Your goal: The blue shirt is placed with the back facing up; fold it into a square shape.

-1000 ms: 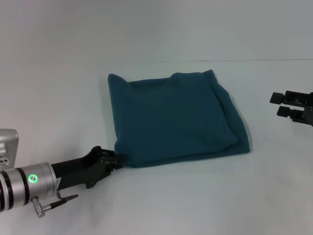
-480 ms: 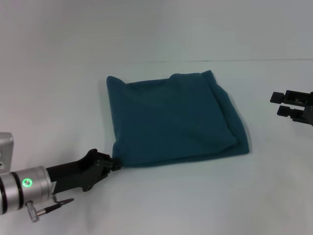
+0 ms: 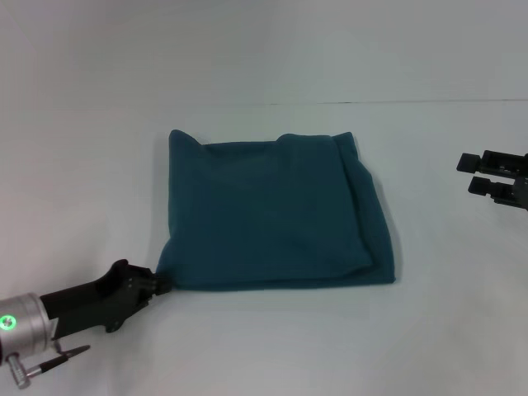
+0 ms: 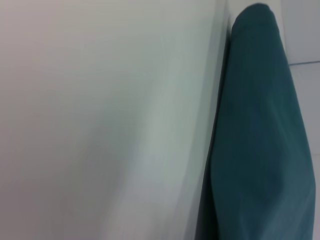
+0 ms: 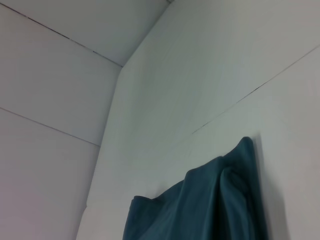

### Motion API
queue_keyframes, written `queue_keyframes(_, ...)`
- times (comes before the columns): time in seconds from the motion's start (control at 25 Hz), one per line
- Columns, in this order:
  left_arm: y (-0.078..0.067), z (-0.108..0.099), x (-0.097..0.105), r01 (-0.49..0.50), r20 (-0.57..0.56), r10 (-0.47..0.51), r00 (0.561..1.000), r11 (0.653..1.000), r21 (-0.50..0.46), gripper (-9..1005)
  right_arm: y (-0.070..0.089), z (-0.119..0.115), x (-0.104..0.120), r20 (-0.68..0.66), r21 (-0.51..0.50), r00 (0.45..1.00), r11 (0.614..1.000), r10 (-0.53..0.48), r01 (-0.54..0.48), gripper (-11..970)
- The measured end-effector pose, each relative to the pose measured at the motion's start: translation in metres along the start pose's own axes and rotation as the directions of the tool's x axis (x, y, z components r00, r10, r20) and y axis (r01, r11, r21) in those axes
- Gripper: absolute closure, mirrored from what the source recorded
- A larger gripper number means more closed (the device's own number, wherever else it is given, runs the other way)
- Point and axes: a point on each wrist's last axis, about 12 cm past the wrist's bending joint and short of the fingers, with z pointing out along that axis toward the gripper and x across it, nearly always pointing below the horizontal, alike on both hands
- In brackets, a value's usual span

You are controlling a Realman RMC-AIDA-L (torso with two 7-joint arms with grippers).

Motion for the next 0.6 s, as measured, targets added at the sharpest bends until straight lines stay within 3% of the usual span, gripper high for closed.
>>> queue_keyframes(0.4, 0.001, -0.007, -0.004, -0.02, -0.009, 0.02, 1.0, 1.0, -0.01, 841, 0.0, 0.001, -0.001, 0.005, 0.002, 1.0, 1.0, 0.002, -0.002, 277)
queue_keyframes(0.6, 0.011, -0.033, -0.011, -0.05, 0.031, 0.052, 0.998, 0.996, -0.067, 814, -0.001, 0.0, -0.001, 0.007, 0.004, 1.0, 1.0, 0.005, -0.005, 277)
